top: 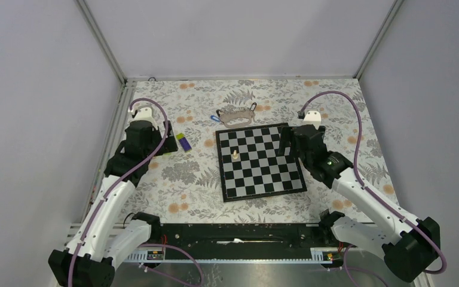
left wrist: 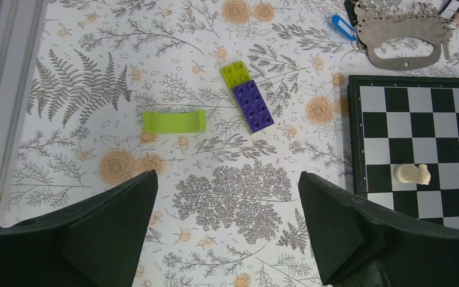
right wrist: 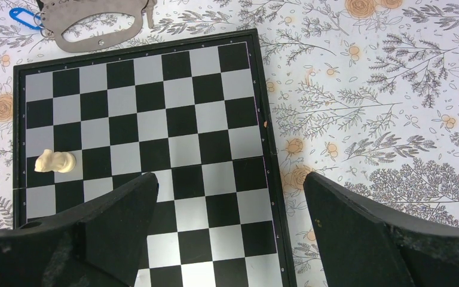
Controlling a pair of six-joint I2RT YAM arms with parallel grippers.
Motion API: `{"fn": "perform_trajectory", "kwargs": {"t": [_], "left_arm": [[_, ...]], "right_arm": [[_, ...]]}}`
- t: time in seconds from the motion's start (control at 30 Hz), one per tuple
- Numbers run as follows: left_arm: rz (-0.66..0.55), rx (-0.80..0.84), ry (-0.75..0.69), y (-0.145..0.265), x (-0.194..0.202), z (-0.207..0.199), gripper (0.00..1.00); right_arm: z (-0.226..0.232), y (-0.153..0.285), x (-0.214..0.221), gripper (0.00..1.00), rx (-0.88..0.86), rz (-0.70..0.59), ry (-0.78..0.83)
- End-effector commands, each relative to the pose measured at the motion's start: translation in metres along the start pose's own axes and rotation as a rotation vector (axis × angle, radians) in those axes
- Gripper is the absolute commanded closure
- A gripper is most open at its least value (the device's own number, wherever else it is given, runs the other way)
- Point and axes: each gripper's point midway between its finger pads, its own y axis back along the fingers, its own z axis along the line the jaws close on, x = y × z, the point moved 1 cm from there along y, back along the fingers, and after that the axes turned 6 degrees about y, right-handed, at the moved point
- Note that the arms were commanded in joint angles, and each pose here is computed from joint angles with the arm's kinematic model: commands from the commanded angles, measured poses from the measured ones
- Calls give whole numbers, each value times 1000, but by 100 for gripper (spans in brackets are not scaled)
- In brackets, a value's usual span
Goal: Remove the keys from the keyring
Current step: Pick up the keyring from the center of the board.
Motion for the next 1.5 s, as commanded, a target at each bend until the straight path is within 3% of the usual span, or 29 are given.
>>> {"fn": "perform_trajectory", "kwargs": {"t": [0.0,0.27,0.47,0.63,1.0,1.27,1.47], "left_arm": [[-127,-31,19,18,-47,-1,1],[-193,-29,117,10,-53,-4,1],[-136,-34,94,-3,-37,-3,1],[-88,22,81,-7,-27,-12,1],[-130,13,90,2,-32,-8,1],[-120,23,88,1,-31,-9,1],[-113,30,86,0,-30,-11,1]], "right_arm": [[4,0,-8,0,-9,-17,-24],[22,-4,-15,0,-81,-22,-75],[52,-30,-37,2,-126,32,-63],[84,-73,-52,14,-152,85,-17],[106,-209,-50,48,-81,236,-35],[83,-269,-45,43,-48,272,-160],[99,-293,-58,34,-193,278,-220]]}}
